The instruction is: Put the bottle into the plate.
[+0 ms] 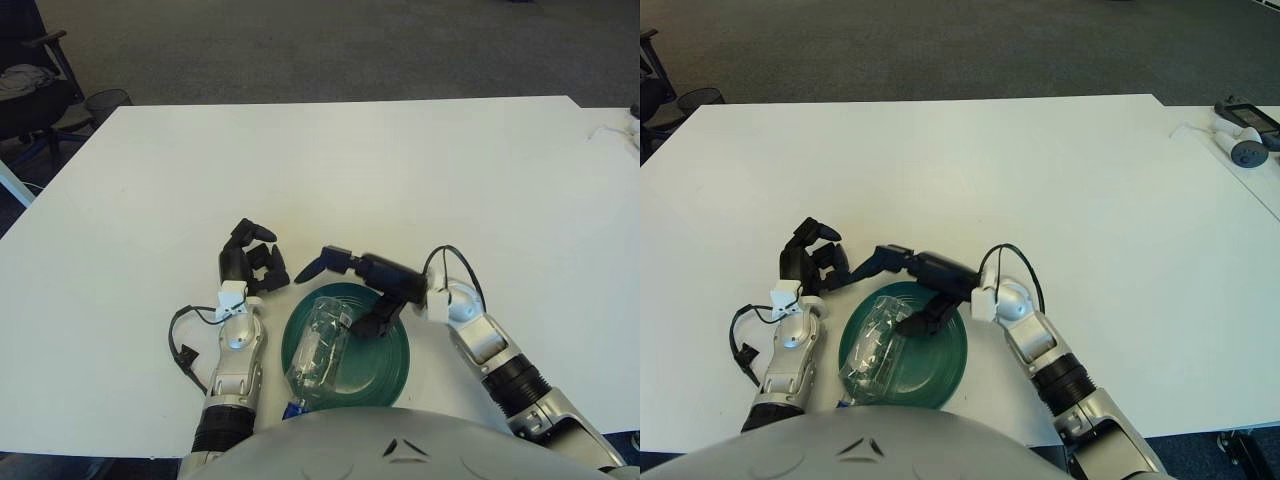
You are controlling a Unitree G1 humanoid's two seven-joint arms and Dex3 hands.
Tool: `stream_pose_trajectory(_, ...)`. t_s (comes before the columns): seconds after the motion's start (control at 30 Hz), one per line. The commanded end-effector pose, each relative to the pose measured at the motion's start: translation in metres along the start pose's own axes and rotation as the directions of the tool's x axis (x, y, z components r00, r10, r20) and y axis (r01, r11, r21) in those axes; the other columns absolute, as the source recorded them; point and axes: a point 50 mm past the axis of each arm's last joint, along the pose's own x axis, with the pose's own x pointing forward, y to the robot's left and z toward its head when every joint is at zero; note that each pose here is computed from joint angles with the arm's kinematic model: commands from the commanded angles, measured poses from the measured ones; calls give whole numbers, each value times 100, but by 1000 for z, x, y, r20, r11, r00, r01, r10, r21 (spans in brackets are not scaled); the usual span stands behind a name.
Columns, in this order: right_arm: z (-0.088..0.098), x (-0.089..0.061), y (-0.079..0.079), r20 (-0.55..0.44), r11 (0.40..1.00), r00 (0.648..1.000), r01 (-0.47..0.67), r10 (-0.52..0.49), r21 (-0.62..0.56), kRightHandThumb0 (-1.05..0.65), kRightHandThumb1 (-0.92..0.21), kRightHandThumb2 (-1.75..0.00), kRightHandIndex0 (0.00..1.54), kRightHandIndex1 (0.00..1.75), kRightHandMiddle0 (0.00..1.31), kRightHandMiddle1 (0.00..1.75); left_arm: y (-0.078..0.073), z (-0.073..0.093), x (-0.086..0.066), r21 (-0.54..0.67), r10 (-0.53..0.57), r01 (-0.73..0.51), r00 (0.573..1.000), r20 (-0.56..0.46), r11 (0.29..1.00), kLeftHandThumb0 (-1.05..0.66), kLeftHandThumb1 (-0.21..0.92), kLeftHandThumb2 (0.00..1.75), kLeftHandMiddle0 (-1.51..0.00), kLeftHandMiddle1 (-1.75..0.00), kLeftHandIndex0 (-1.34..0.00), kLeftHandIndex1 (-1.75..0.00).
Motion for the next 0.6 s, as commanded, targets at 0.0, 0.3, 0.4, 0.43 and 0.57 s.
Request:
stream_pose_trajectory(0.0, 1, -6, -27, 29, 983, 986, 164, -167, 82, -81, -92, -53, 8, 99, 0, 103, -1, -12, -8, -6, 7, -7, 998, -61, 1000, -55, 13, 155, -131, -175, -76, -175)
stream_pose_trajectory(0.3, -8, -21, -63, 39, 734, 767, 597, -641, 323, -73, -76, -76, 20, 111, 8, 132, -1, -22, -8, -20, -1, 0, 999, -47, 1000, -58, 8, 161, -134, -175, -81, -175)
stream_pose_trajectory(0.4, -7, -28, -64, 32, 647, 689, 662, -724, 380, -71, -74, -81, 20, 115, 12, 136, -1, -22, -8, -18, -2, 1, 999, -49, 1000, -59, 6, 163, -135, -175, -82, -175)
stream_pose_trajectory(0.43, -6, -31, -64, 25, 614, 660, 684, -751, 394, -71, -76, -80, 20, 116, 12, 136, -1, -22, -8, -20, -3, 2, 999, -52, 1000, -59, 6, 163, -135, -175, -83, -175)
stream_pose_trajectory(0.57, -7, -40, -67, -14, 518, 573, 751, -820, 411, -74, -88, -71, 19, 117, 7, 138, -1, -21, -7, -19, -1, 0, 998, -61, 1000, -59, 6, 164, -136, -175, -83, -175)
